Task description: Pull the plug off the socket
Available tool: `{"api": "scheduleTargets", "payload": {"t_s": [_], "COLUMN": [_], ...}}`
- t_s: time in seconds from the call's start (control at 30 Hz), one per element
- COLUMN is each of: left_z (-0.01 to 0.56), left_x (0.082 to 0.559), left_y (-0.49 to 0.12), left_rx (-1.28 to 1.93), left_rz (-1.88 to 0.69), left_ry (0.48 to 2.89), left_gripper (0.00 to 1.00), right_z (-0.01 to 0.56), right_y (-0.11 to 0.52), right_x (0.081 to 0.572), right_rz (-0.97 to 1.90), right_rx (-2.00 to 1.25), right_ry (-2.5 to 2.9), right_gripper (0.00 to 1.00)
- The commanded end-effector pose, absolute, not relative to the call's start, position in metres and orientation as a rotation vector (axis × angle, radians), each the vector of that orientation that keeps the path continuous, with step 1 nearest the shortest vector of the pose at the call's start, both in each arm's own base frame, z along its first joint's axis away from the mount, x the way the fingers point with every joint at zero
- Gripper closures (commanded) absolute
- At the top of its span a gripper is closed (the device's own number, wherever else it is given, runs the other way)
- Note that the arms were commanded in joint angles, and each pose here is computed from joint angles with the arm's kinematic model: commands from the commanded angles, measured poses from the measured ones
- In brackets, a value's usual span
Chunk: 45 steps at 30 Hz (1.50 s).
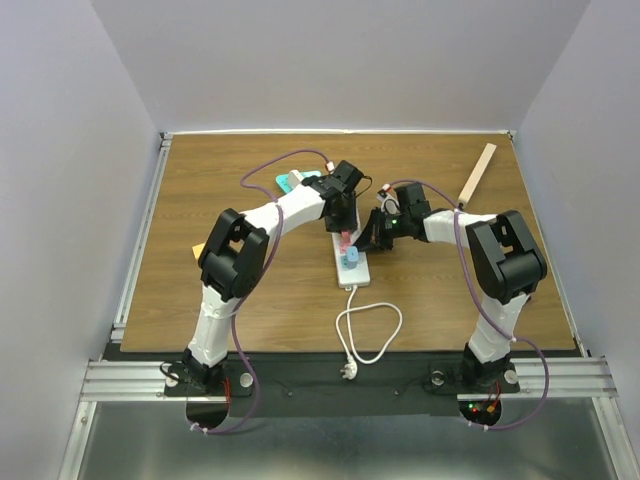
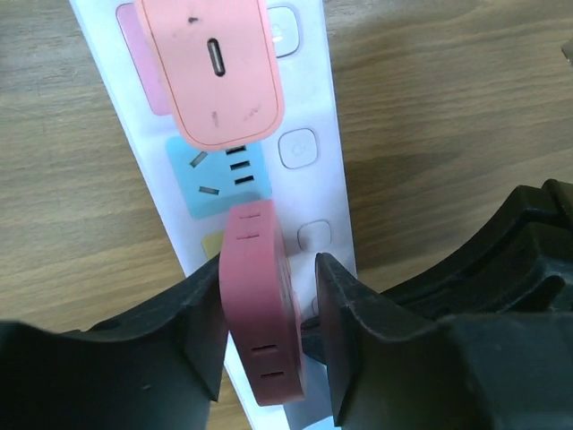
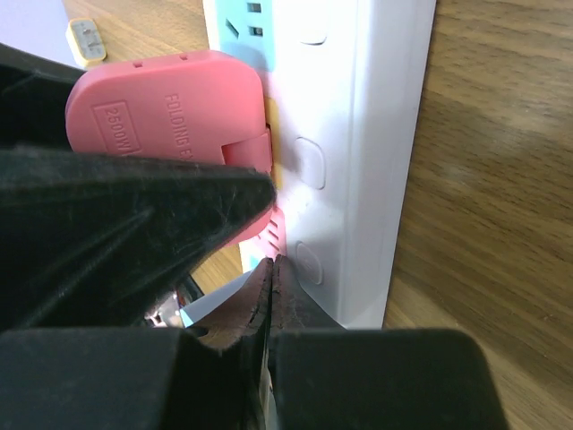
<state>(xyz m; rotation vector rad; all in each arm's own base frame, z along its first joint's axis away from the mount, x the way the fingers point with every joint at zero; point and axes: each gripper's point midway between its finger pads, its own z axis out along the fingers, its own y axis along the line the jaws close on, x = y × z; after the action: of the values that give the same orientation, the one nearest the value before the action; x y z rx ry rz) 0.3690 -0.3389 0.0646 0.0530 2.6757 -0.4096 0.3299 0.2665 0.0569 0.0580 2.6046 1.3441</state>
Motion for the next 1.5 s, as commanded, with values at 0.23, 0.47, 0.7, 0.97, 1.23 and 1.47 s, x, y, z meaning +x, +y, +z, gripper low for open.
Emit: {"api": "scheduleTargets", "payload": {"t_s": [0.23, 0.47, 0.7, 0.97, 1.23, 1.47], "left_z": [0.107, 0.160, 0.196, 0.260, 0.176, 0.124], "left_x": [0.389, 0.406, 0.403, 0.422, 0.407, 0.412], "left_y": [-0.347, -0.343, -0.318, -0.183, -0.069, -0.026], "left_rx": [0.118, 0.177, 0.191, -0.155, -0.335, -0.435], "left_rz": [-0.403, -0.326, -0.232, -0.207, -0.118, -0.136], "left_ry": [2.598, 2.526, 2.470, 2.291, 2.392, 2.403], "left_gripper": [1.00, 1.00, 1.00, 1.00, 1.00, 1.00], "right_z": [0.020, -0.006, -0.022, 0.012, 0.077, 0.119], "right_y": [0.251, 0.242, 0.239, 0.238, 0.232, 0.210], "right_x": [0.335, 0.331, 0.327, 0.338, 0.365, 0.372], "right_rz": [1.190, 1.098, 1.069, 1.038, 0.952, 0.747], "right_rx": [0.147, 0.218, 0.263, 0.212, 0.179, 0.128], "right_ry": [2.658, 2.734, 2.785, 2.705, 2.556, 2.543], "right_gripper": [1.00, 1.00, 1.00, 1.00, 0.99, 0.96]}}
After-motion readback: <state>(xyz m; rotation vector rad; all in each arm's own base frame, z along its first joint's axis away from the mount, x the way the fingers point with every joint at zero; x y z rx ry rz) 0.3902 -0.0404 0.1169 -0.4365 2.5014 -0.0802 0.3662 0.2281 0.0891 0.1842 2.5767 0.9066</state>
